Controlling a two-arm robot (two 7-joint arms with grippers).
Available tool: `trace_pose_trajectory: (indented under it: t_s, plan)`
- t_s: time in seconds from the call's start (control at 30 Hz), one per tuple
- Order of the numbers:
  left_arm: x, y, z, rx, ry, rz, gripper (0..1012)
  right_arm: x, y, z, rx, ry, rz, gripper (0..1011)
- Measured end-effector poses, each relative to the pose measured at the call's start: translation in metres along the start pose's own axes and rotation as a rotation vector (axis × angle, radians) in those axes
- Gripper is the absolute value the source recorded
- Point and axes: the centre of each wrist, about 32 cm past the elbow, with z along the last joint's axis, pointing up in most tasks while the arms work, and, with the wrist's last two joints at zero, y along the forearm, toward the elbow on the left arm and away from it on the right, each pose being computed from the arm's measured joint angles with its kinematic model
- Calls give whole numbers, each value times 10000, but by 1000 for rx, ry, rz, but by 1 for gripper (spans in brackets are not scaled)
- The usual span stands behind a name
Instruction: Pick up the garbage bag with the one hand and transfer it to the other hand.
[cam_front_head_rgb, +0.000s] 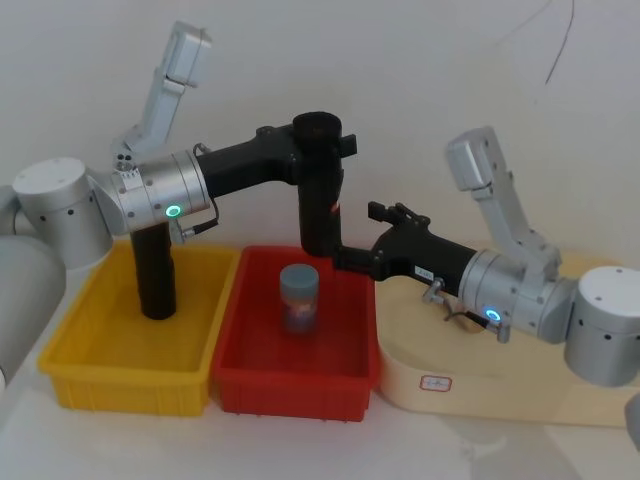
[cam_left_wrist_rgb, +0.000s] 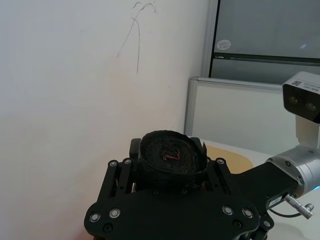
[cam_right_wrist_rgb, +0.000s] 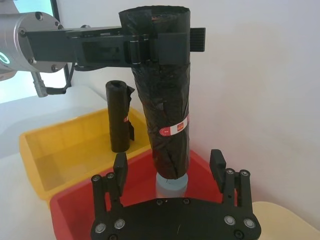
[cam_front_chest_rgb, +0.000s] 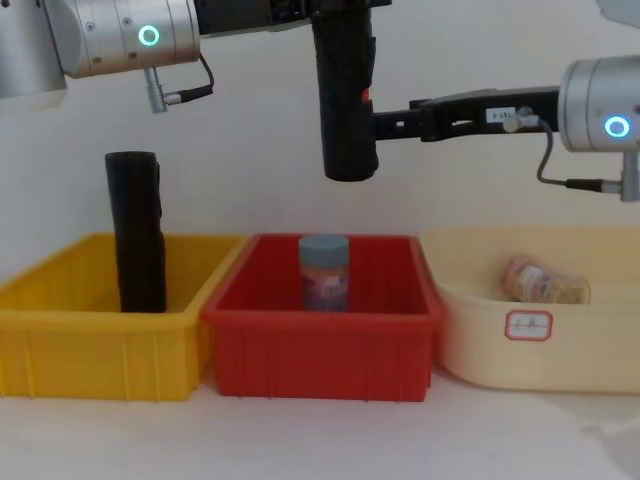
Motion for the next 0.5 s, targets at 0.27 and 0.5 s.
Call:
trace_pose_trajectory:
  t_s: [0.27, 0.5]
  plan:
    - [0, 0, 0, 0, 0, 0, 564, 5, 70, 19, 0, -8, 4, 1001]
    - [0, 0, 1, 0, 0, 0, 564, 22, 130, 18, -3, -11, 6, 1002]
